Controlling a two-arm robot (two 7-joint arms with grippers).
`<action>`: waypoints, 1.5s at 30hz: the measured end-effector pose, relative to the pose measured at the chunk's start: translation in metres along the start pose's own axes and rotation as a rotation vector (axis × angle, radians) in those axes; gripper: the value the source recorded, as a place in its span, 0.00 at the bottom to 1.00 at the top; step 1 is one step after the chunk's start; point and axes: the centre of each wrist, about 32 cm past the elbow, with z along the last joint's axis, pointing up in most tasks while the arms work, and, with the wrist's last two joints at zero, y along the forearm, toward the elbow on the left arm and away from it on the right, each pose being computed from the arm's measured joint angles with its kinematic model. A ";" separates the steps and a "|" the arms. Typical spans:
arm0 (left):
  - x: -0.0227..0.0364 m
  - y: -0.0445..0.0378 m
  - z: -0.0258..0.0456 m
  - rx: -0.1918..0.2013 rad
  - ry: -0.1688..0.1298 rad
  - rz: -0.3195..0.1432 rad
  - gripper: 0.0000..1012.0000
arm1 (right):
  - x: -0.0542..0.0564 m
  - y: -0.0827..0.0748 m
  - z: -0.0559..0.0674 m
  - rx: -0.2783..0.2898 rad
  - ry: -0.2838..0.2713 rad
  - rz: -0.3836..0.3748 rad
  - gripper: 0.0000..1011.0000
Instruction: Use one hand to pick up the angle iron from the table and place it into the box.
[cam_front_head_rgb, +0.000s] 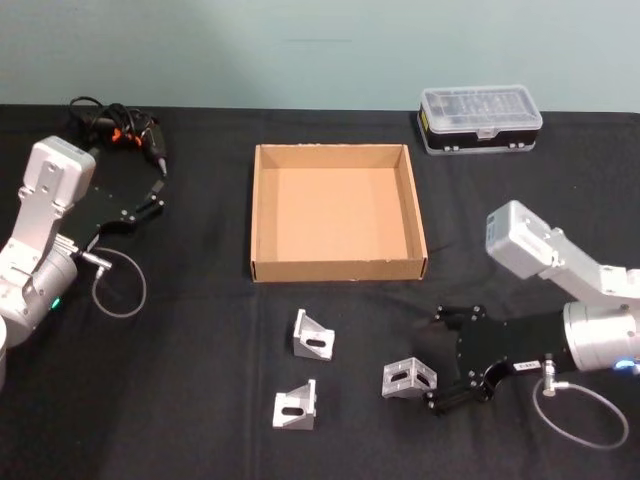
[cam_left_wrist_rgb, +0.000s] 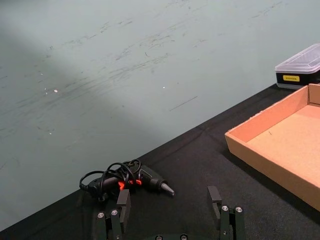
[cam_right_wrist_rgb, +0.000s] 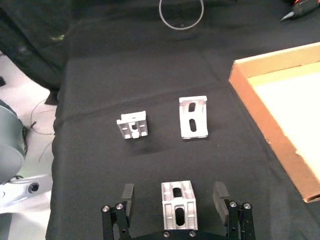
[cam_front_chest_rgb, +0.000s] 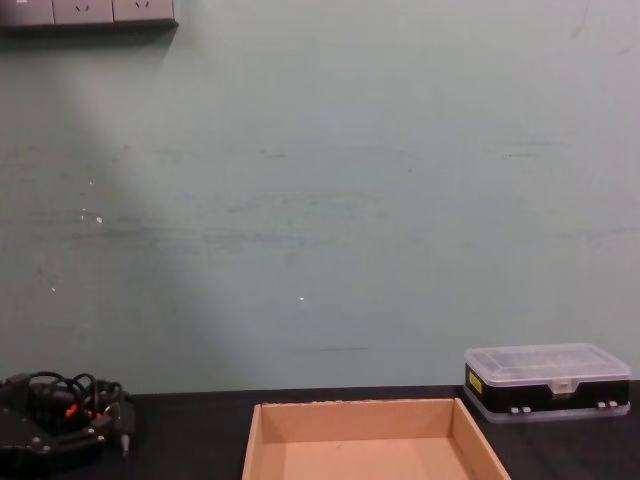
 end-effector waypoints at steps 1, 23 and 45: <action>0.0000 0.0000 0.0000 0.000 0.000 0.000 0.99 | 0.000 0.001 0.000 -0.002 0.000 0.002 0.99; 0.0000 0.0000 0.0000 0.000 0.000 0.000 0.99 | 0.000 0.018 -0.005 -0.055 -0.024 0.022 0.99; 0.0000 0.0000 0.0000 0.000 0.000 0.000 0.99 | 0.010 0.030 -0.014 -0.057 -0.017 0.023 0.99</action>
